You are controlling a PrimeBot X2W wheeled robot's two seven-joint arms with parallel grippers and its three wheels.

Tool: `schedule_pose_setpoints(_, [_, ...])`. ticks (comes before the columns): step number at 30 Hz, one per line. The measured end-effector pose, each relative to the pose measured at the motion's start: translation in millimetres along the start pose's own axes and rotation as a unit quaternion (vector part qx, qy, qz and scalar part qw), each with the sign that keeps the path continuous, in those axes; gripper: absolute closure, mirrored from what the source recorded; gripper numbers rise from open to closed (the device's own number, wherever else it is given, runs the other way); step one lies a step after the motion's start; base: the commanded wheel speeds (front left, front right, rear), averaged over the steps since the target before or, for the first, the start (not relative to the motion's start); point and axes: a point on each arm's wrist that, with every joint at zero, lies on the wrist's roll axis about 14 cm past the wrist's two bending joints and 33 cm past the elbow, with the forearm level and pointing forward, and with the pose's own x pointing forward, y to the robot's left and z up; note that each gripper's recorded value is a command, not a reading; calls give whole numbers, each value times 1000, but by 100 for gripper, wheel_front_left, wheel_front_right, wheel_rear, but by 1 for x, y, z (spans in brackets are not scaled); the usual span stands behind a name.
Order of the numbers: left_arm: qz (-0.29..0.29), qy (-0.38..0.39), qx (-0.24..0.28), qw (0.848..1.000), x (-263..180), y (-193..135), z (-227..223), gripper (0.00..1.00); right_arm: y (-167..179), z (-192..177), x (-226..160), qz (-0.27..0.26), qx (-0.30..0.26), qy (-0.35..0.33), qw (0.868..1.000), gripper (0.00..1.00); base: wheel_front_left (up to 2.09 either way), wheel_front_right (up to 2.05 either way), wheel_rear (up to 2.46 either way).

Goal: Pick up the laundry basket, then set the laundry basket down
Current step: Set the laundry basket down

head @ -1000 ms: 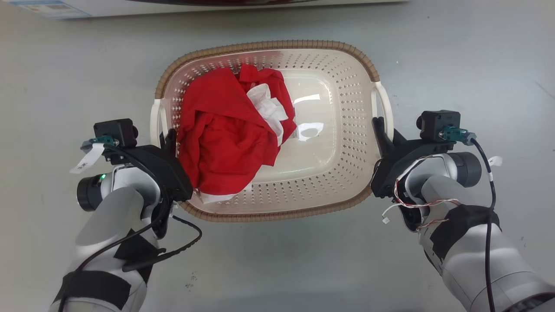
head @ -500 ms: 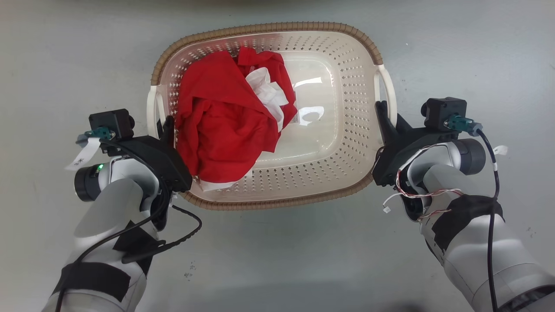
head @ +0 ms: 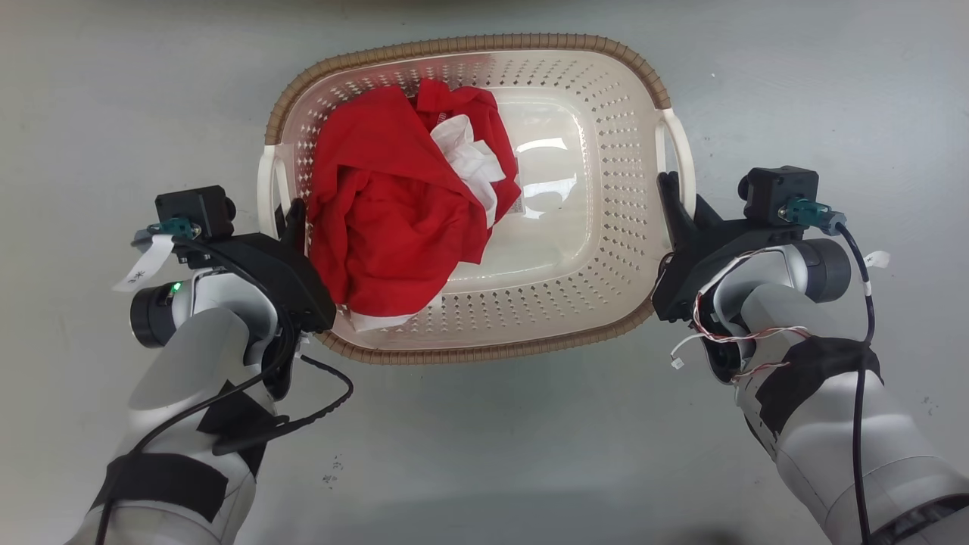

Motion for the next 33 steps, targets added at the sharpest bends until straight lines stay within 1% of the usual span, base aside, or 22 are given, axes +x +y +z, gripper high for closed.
schedule_pose_setpoints(7, [-6,1,1,1000,-1,-2,0,100,0,0,0,1,-2,1,1000,100,0,0,0])
schedule_pose_setpoints(8, [-6,1,1,1000,-1,-1,0,59,1,0,-1,3,-4,1,1000,69,0,0,0])
schedule_pose_setpoints(9, [-6,1,0,1000,-1,-2,0,0,1,1,-1,4,-4,1,1000,0,0,0,0])
schedule_pose_setpoints(14, [5,-1,6,1000,-5,9,5,0,-6,3,-4,6,-23,-1,1000,0,0,0,0])
schedule_pose_setpoints(24, [-9,-16,7,1000,-19,-4,21,0,1,9,-21,14,-26,-10,999,0,0,0,0])
schedule_pose_setpoints(28, [-12,-21,13,1000,-29,-6,23,0,3,11,-31,13,-23,-15,1000,0,0,0,0])
schedule_pose_setpoints(33, [-15,-37,27,999,-46,-10,30,0,5,22,-46,11,-20,-30,999,0,0,0,0])
